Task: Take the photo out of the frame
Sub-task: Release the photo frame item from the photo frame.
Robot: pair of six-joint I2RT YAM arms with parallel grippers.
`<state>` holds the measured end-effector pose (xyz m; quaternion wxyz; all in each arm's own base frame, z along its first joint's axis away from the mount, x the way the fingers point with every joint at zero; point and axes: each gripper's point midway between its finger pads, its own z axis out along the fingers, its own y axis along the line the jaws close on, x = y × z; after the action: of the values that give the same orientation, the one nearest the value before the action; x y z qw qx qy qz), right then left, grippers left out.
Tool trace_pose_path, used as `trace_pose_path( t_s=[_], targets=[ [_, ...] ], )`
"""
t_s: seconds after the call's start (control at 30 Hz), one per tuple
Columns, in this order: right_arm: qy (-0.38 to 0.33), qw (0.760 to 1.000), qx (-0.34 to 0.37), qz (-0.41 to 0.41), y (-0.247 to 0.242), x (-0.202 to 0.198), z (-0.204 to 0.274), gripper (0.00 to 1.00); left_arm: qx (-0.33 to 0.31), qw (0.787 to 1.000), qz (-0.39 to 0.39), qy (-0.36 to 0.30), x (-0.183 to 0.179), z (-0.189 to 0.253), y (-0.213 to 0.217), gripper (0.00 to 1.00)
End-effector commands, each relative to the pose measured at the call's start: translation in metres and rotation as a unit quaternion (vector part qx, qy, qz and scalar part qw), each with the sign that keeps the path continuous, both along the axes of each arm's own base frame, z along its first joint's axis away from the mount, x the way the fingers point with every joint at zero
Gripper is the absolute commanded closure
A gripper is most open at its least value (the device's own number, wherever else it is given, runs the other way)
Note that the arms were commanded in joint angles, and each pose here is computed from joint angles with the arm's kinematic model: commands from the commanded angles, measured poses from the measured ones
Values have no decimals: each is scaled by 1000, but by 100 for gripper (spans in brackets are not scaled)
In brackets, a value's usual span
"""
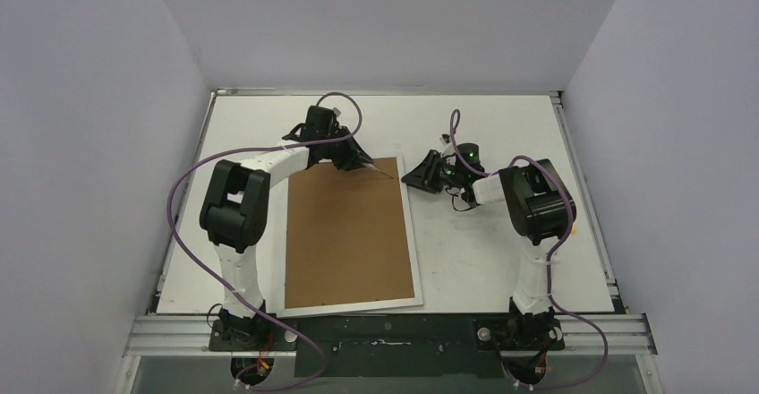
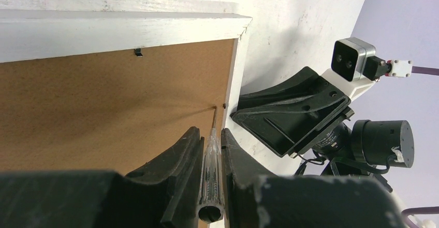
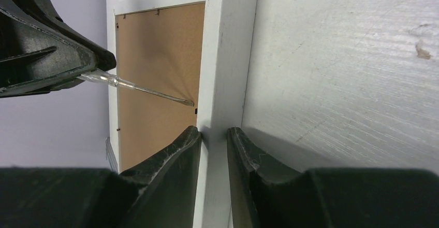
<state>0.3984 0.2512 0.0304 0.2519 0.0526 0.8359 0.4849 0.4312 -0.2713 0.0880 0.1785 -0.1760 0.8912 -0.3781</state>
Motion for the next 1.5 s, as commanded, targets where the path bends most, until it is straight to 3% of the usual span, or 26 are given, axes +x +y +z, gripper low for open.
trace_pose_path(
  t_s=[0.0,0.27,0.5,1.0,1.23,1.47],
  targets=[
    [-22,999,-1,24,13,2,4,75,4,1000,-7,-5,3,1,-2,100],
    [-21,1000,-1,22,12,3,5,84,-17,1000,-21,2,0,2,-13,100],
    [-22,999,1,24,13,2,7,85,-29,999,-25,8,-2,1,-18,100],
    [-26,999,3,26,14,2,10,84,15,1000,24,-4,5,1,8,100],
    [-28,999,3,30,16,1,10,82,-58,996,61,-30,9,11,1,100],
    [-30,999,4,31,16,0,10,80,-87,990,94,-57,-3,13,11,100]
  ],
)
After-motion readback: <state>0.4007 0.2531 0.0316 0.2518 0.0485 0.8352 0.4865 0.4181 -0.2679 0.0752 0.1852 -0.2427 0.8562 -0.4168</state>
